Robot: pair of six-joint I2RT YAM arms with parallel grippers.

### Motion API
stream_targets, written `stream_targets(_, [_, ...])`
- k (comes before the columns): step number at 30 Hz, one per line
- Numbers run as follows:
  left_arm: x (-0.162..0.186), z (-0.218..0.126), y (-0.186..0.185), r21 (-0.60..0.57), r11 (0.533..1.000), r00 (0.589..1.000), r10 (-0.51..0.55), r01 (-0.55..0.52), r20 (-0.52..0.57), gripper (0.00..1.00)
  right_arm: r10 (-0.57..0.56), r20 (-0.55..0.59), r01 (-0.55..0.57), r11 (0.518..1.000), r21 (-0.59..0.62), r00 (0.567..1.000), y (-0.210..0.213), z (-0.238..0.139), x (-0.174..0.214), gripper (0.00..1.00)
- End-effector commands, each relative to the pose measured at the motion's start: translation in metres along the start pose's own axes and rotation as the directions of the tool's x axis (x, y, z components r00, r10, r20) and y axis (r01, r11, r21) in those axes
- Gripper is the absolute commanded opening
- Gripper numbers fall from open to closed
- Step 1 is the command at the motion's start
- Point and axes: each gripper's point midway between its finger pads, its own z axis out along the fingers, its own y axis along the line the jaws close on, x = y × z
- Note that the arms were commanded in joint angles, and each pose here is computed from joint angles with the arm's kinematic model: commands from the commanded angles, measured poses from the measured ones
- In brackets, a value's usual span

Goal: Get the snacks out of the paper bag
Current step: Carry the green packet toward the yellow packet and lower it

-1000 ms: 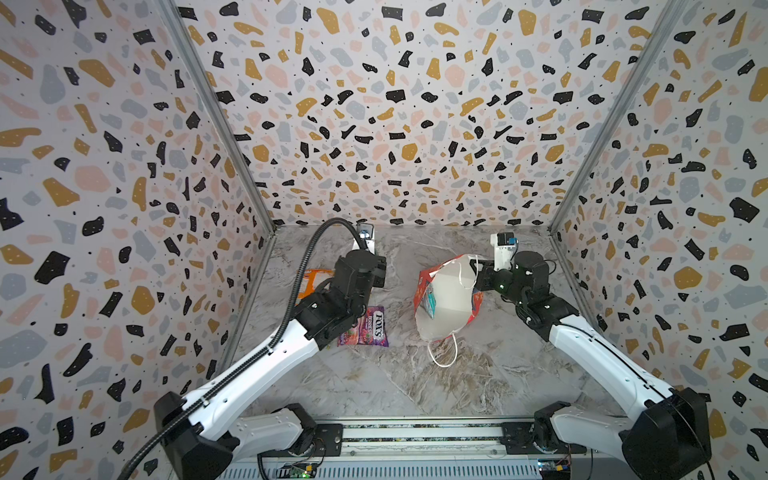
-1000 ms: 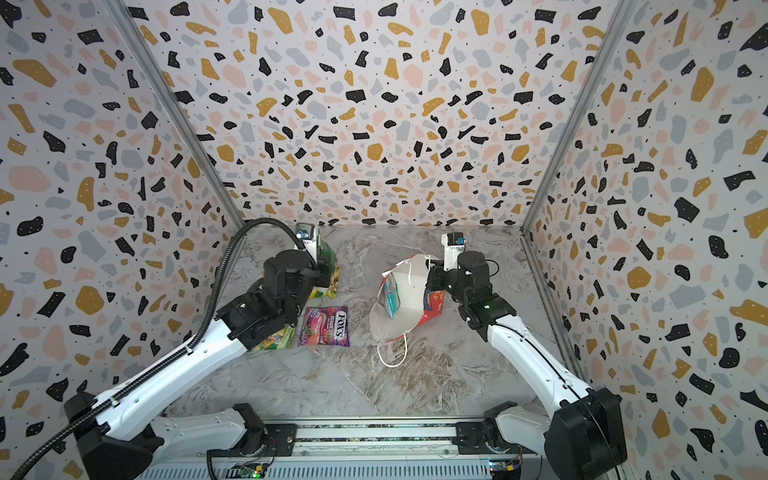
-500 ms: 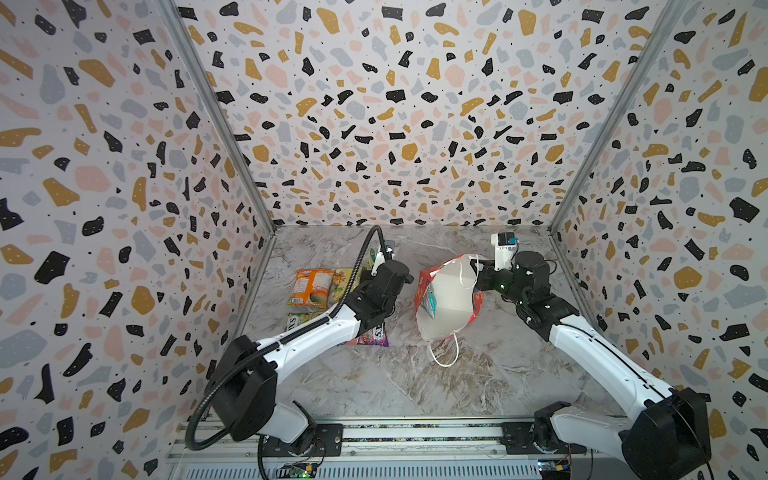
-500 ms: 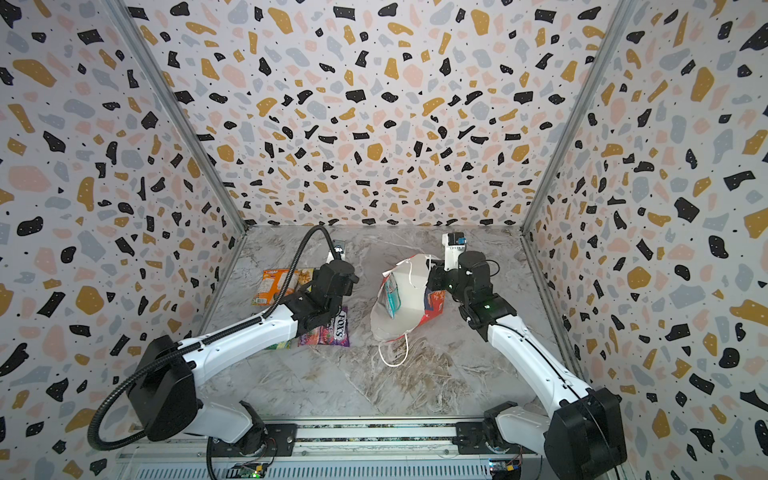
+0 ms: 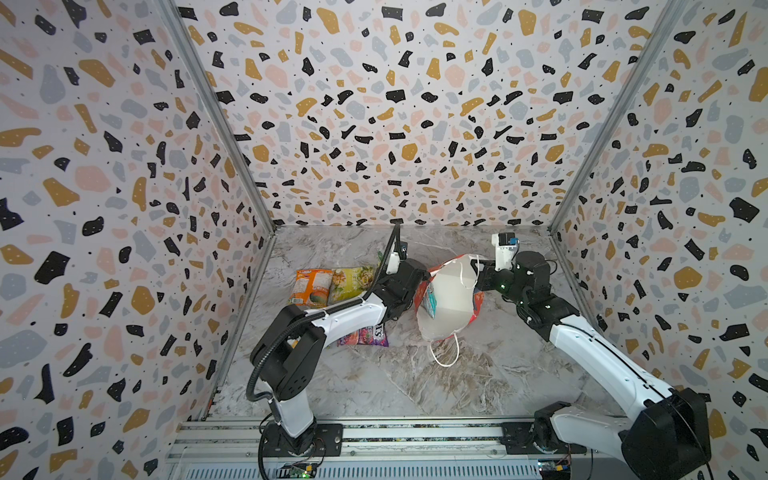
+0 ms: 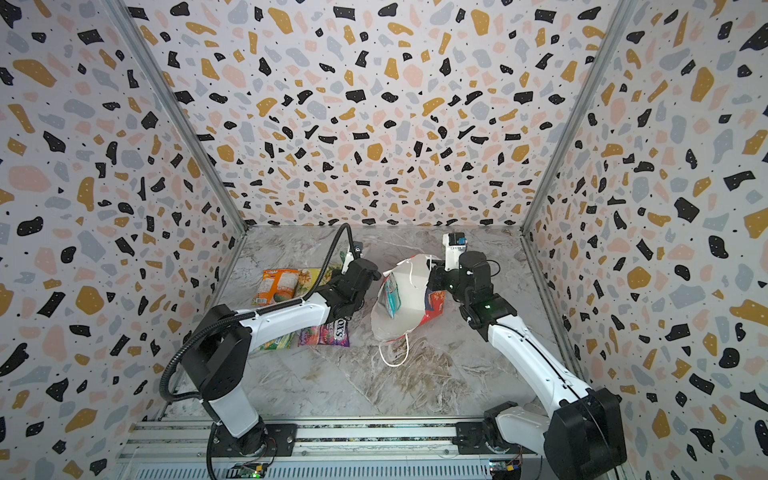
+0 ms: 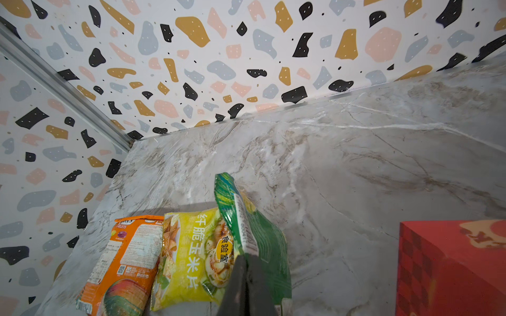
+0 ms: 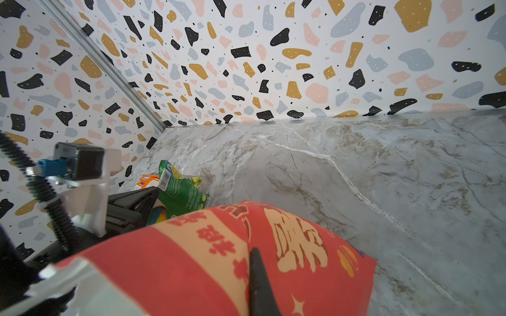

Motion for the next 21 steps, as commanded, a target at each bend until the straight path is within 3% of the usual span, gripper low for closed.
stream_targets(1, [-0.019,0.004,0.009,-0.071,0.995,0.997,-0.059,0.063,0.055,0.0,0.0,0.089,0.004,0.999,-0.044,0.996,0.012,-0.012,-0.025,0.0])
stream_targets(8, [-0.009,0.016,-0.001,-0.092,0.996,1.0,-0.009,0.011,0.026,0.0,0.001,0.088,0.003,0.999,-0.048,0.996,0.012,-0.012,-0.025,0.0])
stream_targets(13, [-0.01,0.016,-0.015,-0.025,0.999,1.0,-0.02,0.02,0.015,0.0,0.0,0.091,0.004,0.999,-0.049,0.996,0.012,-0.012,-0.025,0.0])
stream_targets(21, [-0.016,0.01,-0.051,0.177,0.983,0.998,-0.059,0.056,0.008,0.24,0.001,0.089,0.003,0.999,-0.054,0.996,0.013,-0.012,-0.025,0.0])
